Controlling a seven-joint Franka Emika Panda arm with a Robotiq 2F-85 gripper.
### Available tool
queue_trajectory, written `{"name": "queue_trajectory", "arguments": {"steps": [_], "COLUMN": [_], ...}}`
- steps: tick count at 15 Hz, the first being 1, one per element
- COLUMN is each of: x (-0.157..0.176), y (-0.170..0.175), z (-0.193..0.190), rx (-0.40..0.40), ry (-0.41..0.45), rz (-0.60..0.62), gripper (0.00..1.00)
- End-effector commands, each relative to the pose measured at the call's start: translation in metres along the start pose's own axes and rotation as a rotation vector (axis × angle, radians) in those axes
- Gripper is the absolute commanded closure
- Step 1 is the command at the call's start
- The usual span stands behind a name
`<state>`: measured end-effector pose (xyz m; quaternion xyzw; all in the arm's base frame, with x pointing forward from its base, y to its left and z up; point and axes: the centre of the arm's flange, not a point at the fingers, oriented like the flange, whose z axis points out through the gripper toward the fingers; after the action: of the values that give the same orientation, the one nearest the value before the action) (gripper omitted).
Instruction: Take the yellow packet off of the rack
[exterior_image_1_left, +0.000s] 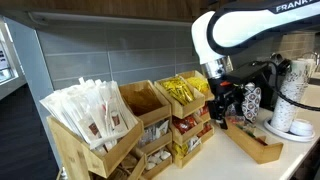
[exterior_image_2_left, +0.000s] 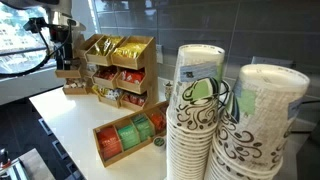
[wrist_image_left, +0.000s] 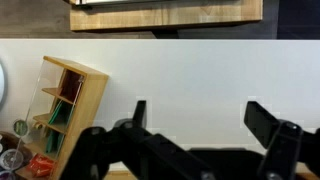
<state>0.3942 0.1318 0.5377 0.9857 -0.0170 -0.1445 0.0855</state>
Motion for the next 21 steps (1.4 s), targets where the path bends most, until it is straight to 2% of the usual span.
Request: {"name": "queue_trajectory", "arguments": {"steps": [1, 8, 9, 11, 15, 17, 18, 21], "x": [0.000, 0.000, -0.002, -0.011, -0.026, -0.028, -0.010, -0.018], "y": [0.000, 0.000, -0.006, -0.013, -0.027, -0.035, -0.031, -0.036], "z": [0.000, 0.000, 0.008, 0.016, 0.046, 0.062, 0.037, 0.052], "rx": [0.000, 0.000, -0.020, -0.026, 0.025, 0.012, 0.012, 0.006], "ry": [0.000, 0.000, -0.003, 0.026, 0.131, 0.183, 0.132, 0.158], "rz": [0.000, 0.000, 0.032, 0.038, 0.066, 0.071, 0.054, 0.056], "gripper": [0.00, 0.00, 0.00, 0.00, 0.00, 0.00, 0.00, 0.00]}}
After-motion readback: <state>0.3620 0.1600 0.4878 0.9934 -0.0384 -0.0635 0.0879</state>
